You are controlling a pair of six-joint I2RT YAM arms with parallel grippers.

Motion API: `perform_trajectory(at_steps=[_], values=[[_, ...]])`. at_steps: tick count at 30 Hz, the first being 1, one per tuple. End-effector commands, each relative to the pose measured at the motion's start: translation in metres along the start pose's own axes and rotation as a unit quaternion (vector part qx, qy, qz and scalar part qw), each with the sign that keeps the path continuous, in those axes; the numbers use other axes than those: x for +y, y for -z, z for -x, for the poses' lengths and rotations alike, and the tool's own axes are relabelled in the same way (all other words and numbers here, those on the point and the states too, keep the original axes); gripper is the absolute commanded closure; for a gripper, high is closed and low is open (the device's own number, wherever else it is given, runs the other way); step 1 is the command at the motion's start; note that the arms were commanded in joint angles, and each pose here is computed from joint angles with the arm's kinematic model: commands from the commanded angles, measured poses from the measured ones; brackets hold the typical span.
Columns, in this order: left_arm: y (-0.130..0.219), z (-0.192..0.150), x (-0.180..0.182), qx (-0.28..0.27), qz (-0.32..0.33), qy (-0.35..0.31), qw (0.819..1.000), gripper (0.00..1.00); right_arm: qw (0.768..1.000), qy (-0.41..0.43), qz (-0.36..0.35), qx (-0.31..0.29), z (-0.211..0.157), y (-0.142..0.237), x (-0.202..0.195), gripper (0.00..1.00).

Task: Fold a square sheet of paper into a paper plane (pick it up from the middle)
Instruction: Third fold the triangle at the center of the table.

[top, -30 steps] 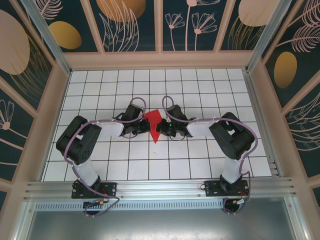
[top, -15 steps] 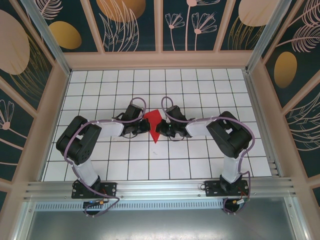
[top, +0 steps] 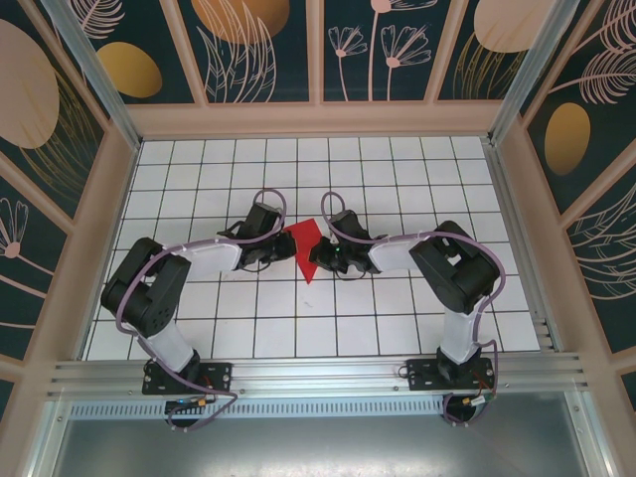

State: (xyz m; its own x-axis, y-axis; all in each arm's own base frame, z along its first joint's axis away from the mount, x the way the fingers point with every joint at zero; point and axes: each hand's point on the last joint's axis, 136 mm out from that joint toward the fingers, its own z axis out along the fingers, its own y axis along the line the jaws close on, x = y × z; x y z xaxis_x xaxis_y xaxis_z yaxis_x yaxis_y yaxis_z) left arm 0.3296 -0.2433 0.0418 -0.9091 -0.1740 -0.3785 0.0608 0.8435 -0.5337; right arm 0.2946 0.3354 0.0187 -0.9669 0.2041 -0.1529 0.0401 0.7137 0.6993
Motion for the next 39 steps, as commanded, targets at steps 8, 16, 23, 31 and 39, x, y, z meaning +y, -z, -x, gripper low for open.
perform_trajectory(at_steps=[8, 16, 23, 31, 39], values=[[-0.004, -0.02, -0.015, 0.033, -0.052, 0.007, 0.998, 0.9, 0.999, -0.021, -0.027, 0.001, -0.004, -0.008, -0.017, 0.89], [-0.018, -0.03, 0.001, 0.049, -0.028, 0.012, 0.998, 0.94, 1.0, -0.015, -0.002, -0.002, -0.001, -0.004, -0.003, 0.89], [-0.025, -0.03, 0.012, 0.049, 0.002, 0.009, 0.999, 0.95, 0.999, 0.016, 0.04, -0.017, 0.006, 0.012, 0.025, 0.88], [-0.025, -0.027, 0.015, 0.043, 0.012, 0.007, 0.999, 0.94, 0.998, 0.039, 0.049, -0.02, -0.006, 0.037, 0.029, 0.82], [-0.025, -0.024, 0.016, 0.039, 0.017, 0.007, 0.999, 0.95, 0.996, 0.06, 0.056, 0.019, -0.037, 0.031, 0.031, 0.83]])
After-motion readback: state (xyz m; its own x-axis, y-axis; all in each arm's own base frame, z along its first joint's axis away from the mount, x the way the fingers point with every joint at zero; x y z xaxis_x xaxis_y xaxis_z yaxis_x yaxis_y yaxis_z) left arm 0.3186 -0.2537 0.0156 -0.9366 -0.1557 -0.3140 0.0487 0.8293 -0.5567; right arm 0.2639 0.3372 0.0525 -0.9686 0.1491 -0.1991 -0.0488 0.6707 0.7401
